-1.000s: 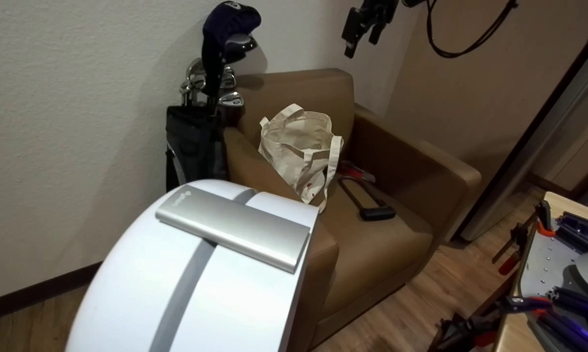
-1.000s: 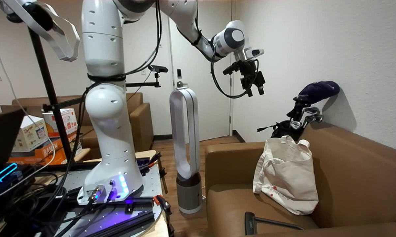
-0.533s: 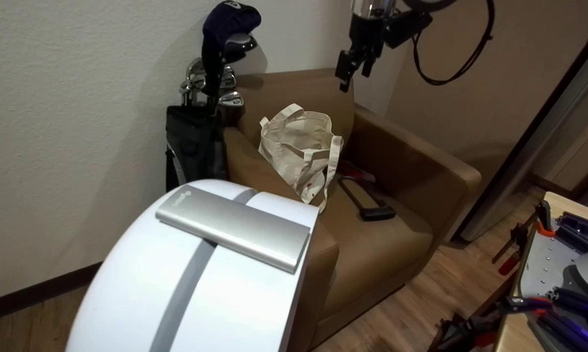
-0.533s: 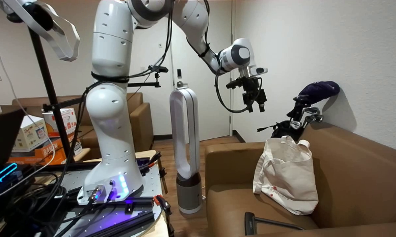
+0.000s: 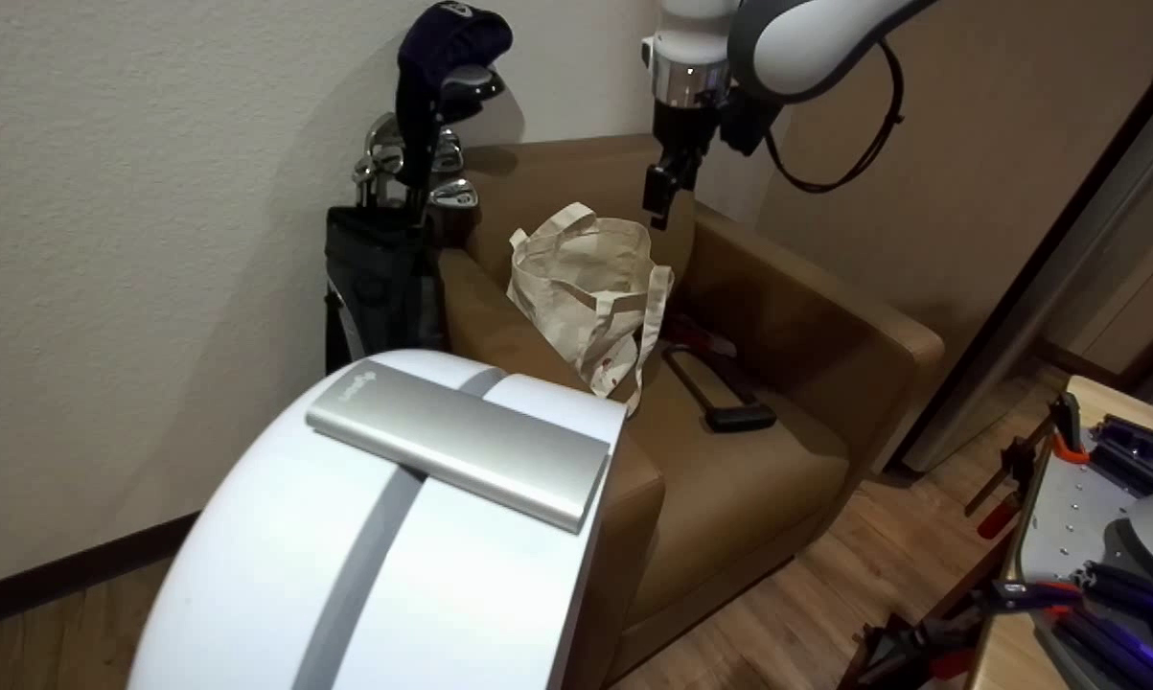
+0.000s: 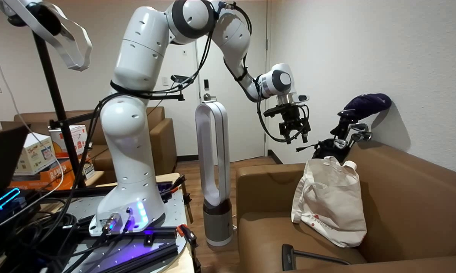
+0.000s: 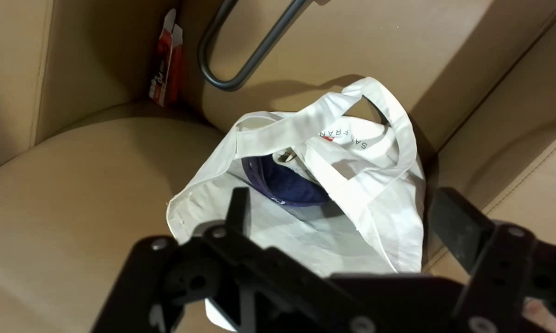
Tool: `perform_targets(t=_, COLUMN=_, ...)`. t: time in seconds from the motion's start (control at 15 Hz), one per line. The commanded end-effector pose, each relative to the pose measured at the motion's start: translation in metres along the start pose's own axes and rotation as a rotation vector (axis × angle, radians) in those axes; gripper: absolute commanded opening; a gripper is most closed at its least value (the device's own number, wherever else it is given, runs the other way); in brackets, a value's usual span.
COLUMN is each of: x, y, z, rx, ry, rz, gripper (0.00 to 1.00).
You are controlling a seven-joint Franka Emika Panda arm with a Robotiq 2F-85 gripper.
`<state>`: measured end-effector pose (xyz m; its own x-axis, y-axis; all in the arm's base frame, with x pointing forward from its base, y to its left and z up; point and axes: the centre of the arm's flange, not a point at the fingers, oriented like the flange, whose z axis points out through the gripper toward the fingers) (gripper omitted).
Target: Move the tote bag
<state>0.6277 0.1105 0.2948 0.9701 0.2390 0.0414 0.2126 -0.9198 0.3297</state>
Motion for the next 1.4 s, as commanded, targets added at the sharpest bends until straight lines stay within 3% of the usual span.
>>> perform_targets(t=0.0, x=0.003, y=-0.002, z=0.005, rx=0.008, ry=0.012, rz=-0.052, gripper=1.0)
perform_targets(t=0.07, x=0.009, y=-0.005, z=0.015, rx=0.007, ry=0.006, rz=-0.153, gripper=1.0)
perform_targets(t=0.47, x=0.012, y=-0.044, z=0.05, rx=0.013, ry=-0.008, rz=-0.453, gripper=1.0)
perform_targets(t=0.67, x=0.019, y=-0.062, z=0.075, rx=-0.033, ry=0.02, rz=-0.517, gripper=1.0)
perform_targets(t=0.8, x=0.021, y=-0.068, z=0.068, rx=-0.055, ry=0.033, rz=-0.46, gripper=1.0)
perform_targets(t=0.87, x=0.011, y=-0.066, z=0.072, rx=-0.022, ry=0.007, rz=-0.479, gripper=1.0)
perform_targets(t=1.07, x=0.017, y=-0.068, z=0.07, rx=-0.031, ry=0.02, rz=-0.474, gripper=1.0)
perform_targets(t=1.33, x=0.034, y=-0.086, z=0.111, rx=0.019, ry=0.081, rz=-0.534, gripper=1.0)
